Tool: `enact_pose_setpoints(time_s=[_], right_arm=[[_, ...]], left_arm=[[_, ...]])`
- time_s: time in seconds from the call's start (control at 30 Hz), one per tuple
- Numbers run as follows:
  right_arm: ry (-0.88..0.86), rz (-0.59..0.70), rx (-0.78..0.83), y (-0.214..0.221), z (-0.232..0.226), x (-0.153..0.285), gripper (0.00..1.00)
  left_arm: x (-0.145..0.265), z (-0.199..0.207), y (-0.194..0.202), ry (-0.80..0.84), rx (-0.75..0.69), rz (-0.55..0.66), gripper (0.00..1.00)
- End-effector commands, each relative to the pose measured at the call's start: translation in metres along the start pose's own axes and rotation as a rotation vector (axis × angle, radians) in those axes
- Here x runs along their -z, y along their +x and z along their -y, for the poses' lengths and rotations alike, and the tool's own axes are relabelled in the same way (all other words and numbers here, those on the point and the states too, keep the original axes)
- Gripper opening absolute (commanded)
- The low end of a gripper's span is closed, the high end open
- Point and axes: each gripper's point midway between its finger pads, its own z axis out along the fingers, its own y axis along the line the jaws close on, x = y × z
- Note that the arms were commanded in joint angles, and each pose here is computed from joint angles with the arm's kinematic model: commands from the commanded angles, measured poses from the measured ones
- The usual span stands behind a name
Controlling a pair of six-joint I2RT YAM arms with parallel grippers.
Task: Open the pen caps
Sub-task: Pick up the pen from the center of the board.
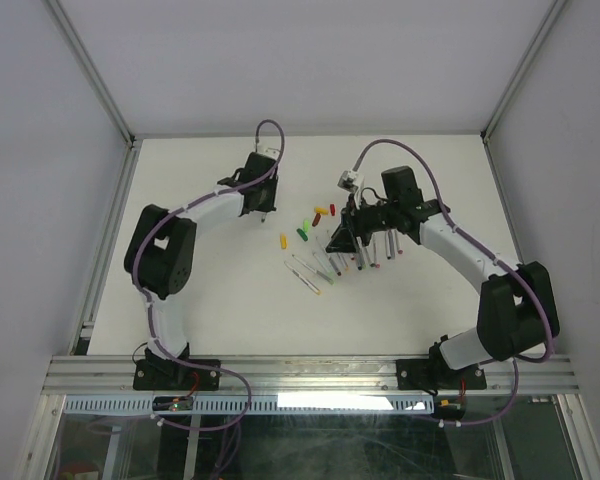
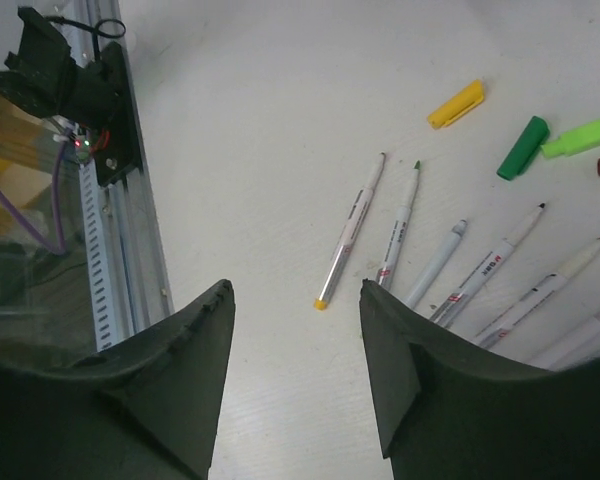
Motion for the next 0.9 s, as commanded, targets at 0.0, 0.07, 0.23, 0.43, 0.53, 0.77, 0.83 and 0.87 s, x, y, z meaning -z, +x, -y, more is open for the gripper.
enact_pose_setpoints(time_s=[0.0, 0.07, 0.23, 0.43, 0.53, 0.77, 0.83, 0.87], right_arm=[[-0.059, 0.145, -0.010, -0.025, -0.010, 0.003, 0.56], [-0.072, 0.227, -0.026, -0.033, -0.013, 0.010, 0.58], [-0.108, 0.454, 0.001, -0.045, -0.026, 0.029, 0.78], [-0.187, 0.499, 0.086, -0.048, -0.049, 0.039, 0.85], [-0.216, 0.493, 0.107, -0.048, -0.056, 0.041, 0.86], [-0.229, 0.494, 0.051, -0.046, -0.055, 0.038, 0.90], [-0.219, 0.501, 0.035, -0.046, -0.053, 0.036, 0.90], [-0.213, 0.505, 0.023, -0.046, -0.052, 0.035, 0.90]], left_arm=[[0.069, 0.015, -0.065, 0.114, 0.117, 0.286, 0.00], [0.100, 0.024, -0.068, 0.204, 0.162, 0.358, 0.00], [0.176, 0.059, -0.060, 0.500, 0.260, 0.565, 0.00], [0.240, 0.085, -0.032, 0.699, 0.377, 0.718, 0.00], [0.257, 0.093, -0.019, 0.757, 0.417, 0.752, 0.00], [0.271, 0.110, -0.003, 0.839, 0.482, 0.781, 0.00], [0.274, 0.115, -0.001, 0.855, 0.498, 0.796, 0.00], [0.276, 0.118, 0.001, 0.865, 0.504, 0.799, 0.00]])
